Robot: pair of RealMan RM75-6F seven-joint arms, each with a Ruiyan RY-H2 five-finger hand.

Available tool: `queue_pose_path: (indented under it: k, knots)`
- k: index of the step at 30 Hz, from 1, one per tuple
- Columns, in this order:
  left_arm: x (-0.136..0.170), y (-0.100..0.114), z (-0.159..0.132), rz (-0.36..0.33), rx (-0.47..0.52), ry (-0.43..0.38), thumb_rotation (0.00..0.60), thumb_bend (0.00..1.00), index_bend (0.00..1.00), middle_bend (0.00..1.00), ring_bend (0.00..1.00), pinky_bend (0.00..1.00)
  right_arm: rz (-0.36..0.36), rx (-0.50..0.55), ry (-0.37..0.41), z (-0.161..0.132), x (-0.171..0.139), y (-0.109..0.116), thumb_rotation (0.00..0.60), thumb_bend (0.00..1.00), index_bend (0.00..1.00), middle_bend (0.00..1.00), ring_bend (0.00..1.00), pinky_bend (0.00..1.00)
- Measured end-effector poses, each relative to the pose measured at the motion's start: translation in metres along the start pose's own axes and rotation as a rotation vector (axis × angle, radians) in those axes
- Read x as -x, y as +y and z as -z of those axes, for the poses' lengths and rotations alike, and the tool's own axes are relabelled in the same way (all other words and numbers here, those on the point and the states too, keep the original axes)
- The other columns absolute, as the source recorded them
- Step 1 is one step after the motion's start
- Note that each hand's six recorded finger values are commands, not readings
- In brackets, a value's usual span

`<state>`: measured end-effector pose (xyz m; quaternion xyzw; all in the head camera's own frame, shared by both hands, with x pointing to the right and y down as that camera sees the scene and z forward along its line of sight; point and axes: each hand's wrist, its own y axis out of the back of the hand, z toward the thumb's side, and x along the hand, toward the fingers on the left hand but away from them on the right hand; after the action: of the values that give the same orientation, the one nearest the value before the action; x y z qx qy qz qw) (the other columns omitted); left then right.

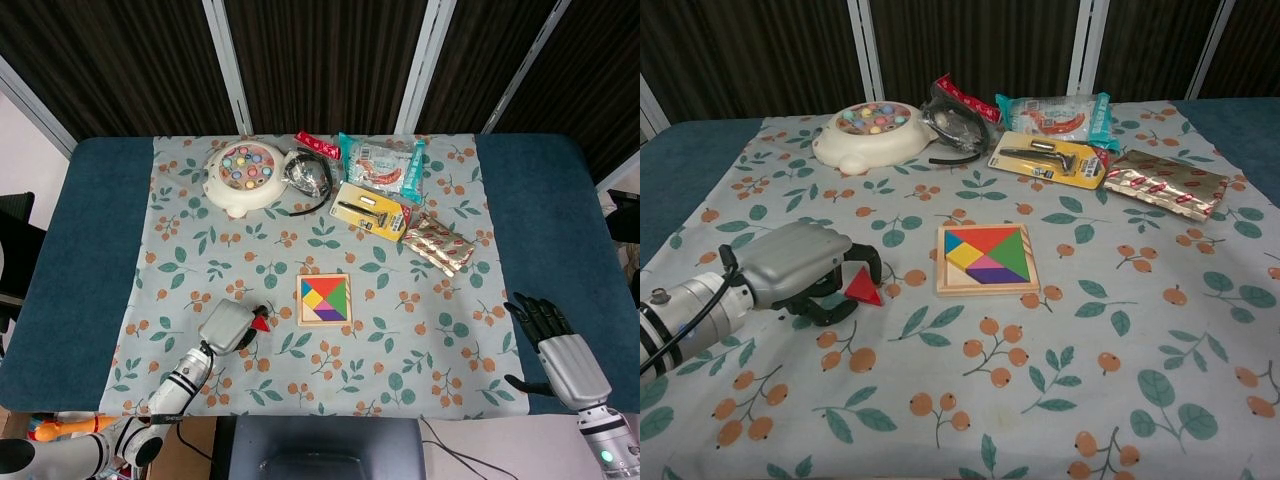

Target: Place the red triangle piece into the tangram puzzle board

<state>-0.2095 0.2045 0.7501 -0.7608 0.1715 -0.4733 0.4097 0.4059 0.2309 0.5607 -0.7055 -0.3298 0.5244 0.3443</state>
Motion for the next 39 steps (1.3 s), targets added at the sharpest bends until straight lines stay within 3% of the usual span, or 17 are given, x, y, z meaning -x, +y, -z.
queue_pose_path:
  k: [17, 28, 39]
  knots:
    - [0.0, 0.008, 0.0, -0.052, 0.022, 0.004, 0.6, 0.36, 0.63, 1.0, 1.0, 1.0, -0.013, -0.006, 0.005, -0.001, -0.001, -0.002, 0.6, 0.15, 0.0, 0.0, 0.0, 0.0]
    - [-0.01, 0.035, -0.011, -0.118, 0.172, 0.036, 0.6, 0.36, 0.63, 1.0, 1.0, 1.0, -0.032, -0.01, 0.017, -0.003, 0.0, -0.005, 0.6, 0.15, 0.0, 0.0, 0.0, 0.0]
    - [-0.031, 0.043, -0.041, -0.121, 0.128, 0.035, 0.6, 0.36, 0.62, 1.0, 1.0, 1.0, -0.032, 0.002, 0.026, -0.003, -0.002, -0.002, 0.6, 0.15, 0.0, 0.0, 0.0, 0.0]
